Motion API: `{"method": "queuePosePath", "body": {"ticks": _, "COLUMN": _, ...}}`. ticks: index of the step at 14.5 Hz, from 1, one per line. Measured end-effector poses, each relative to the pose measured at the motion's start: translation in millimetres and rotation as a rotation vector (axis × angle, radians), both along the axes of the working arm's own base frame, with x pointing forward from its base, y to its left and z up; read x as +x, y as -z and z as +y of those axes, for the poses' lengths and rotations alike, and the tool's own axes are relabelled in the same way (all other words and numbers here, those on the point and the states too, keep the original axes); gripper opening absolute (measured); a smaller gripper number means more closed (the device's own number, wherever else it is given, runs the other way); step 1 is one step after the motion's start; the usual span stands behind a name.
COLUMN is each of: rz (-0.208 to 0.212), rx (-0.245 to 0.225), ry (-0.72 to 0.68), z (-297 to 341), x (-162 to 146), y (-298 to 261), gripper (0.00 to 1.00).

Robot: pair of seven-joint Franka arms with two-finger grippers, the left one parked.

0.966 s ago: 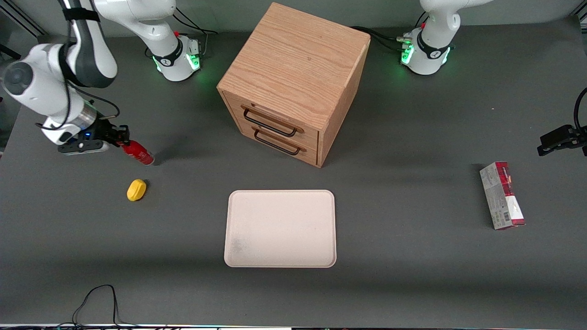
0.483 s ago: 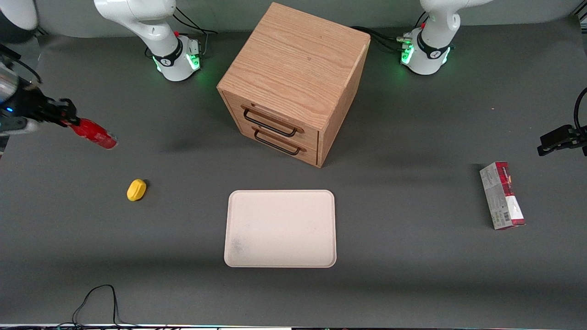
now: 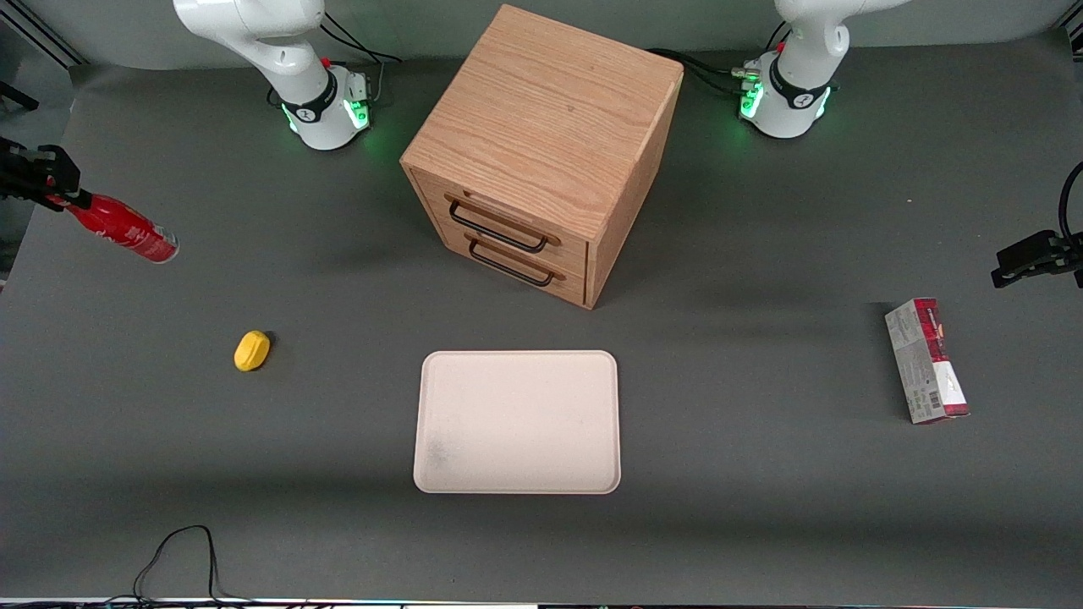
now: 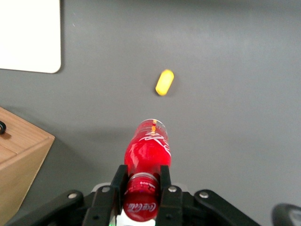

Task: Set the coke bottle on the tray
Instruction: 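Close the right gripper on the bottle neck and lift it, then carry the bottle with the right gripper over the cream tray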

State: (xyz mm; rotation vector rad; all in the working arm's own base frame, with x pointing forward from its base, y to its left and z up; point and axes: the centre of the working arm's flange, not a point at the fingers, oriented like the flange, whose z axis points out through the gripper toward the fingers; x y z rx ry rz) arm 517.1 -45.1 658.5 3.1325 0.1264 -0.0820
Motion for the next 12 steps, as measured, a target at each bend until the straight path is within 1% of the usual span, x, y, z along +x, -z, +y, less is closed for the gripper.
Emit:
{"method": "queuePosePath", "body": {"ticks": 1, "rz": -0.006, "rx": -0.004, "ry": -0.019, "z": 11, "x": 14, "y": -3, "gripper": 0.31}}
{"method": "queuePosePath", "body": {"ticks": 4, "rz": 0.002, "rx": -0.017, "ry": -0.095, "z": 58, "x": 64, "y": -1, "gripper": 0.31}}
{"method": "queuePosePath", "body": {"ticks": 7, "rz": -0.005, "rx": -0.005, "ry": -0.183, "z": 111, "x": 110, "y": 21, "gripper": 0.31}}
{"method": "queuePosePath", "body": {"ticks": 9, "rz": -0.01, "rx": 0.009, "ry": -0.228, "z": 140, "x": 133, "y": 39, "gripper": 0.31}}
{"method": "queuePosePath", "body": {"ticks": 12, "rz": -0.041, "rx": 0.017, "ry": -0.281, "z": 191, "x": 151, "y": 62, "gripper": 0.31}}
